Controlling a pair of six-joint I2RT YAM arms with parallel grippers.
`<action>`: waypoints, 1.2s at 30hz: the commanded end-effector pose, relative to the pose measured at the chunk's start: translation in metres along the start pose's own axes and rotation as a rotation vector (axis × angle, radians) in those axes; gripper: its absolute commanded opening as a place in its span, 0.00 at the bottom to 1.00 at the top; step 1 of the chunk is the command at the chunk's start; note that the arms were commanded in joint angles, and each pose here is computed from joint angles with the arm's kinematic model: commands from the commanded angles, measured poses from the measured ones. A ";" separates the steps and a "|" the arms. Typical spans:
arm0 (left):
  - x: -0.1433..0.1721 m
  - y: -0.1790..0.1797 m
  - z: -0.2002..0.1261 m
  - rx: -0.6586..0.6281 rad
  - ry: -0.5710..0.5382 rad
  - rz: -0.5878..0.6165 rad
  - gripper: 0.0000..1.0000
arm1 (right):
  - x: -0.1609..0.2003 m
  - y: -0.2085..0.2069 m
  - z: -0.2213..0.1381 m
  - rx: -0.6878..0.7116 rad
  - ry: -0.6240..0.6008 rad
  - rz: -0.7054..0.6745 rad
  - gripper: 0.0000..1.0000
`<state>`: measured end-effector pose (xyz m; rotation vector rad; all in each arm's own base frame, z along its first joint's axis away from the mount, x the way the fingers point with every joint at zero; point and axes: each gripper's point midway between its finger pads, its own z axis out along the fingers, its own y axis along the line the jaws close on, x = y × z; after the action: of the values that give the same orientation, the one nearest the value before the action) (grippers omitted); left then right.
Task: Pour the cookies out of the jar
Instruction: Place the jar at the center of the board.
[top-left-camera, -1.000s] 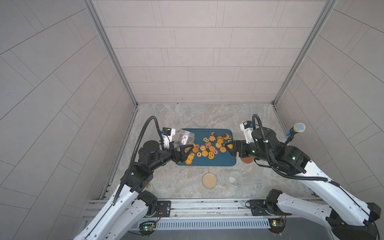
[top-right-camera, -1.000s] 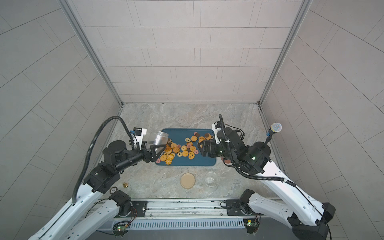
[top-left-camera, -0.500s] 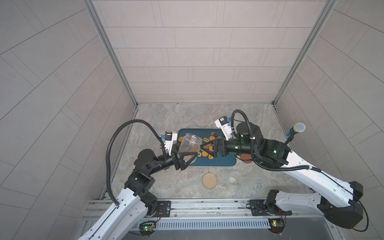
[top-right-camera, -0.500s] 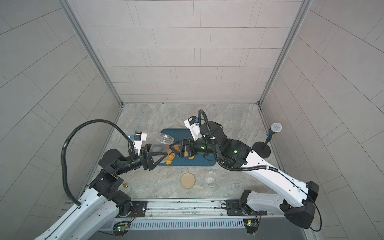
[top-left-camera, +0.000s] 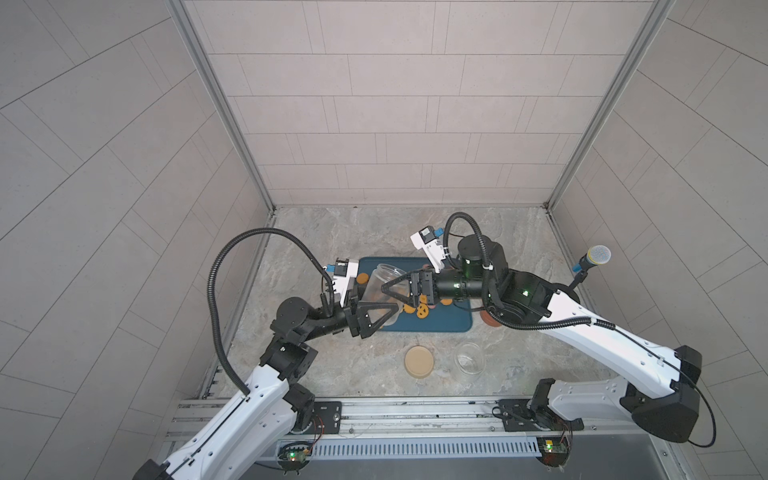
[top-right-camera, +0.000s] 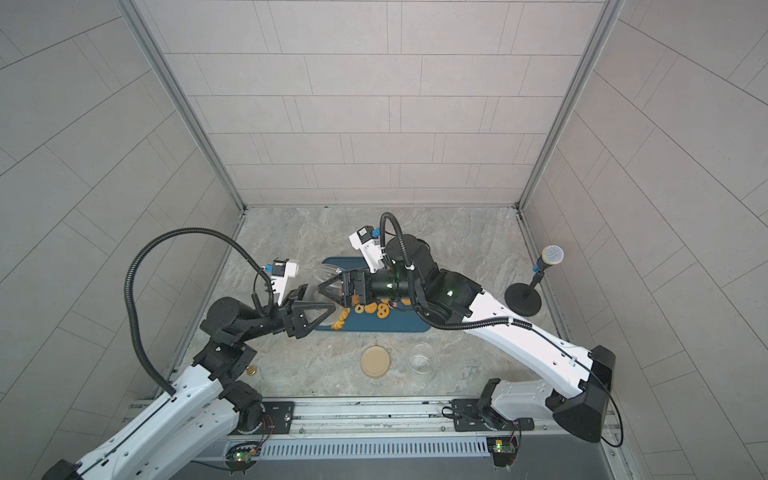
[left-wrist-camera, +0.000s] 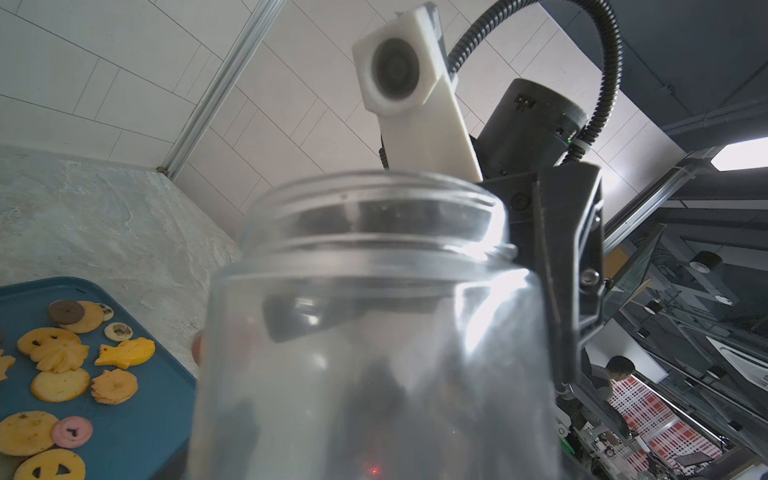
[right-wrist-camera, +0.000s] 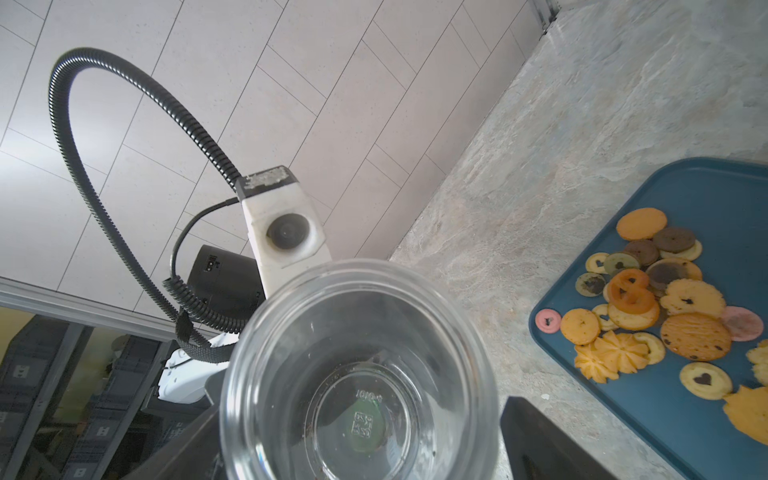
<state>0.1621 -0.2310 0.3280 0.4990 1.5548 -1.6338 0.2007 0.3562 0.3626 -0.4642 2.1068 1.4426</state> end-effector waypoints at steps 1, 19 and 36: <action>-0.014 -0.028 -0.002 0.096 -0.040 0.100 0.00 | -0.016 0.022 0.002 -0.083 -0.042 0.014 1.00; -0.011 -0.019 0.001 0.062 -0.021 0.098 0.00 | -0.006 0.010 0.014 -0.030 -0.010 0.028 1.00; -0.009 -0.001 0.005 -0.015 0.011 0.075 0.00 | -0.001 -0.004 0.012 0.036 -0.009 0.027 0.10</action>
<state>0.1647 -0.2358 0.3151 0.5331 1.6015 -1.6191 0.2071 0.3695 0.3502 -0.4243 2.1588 1.4313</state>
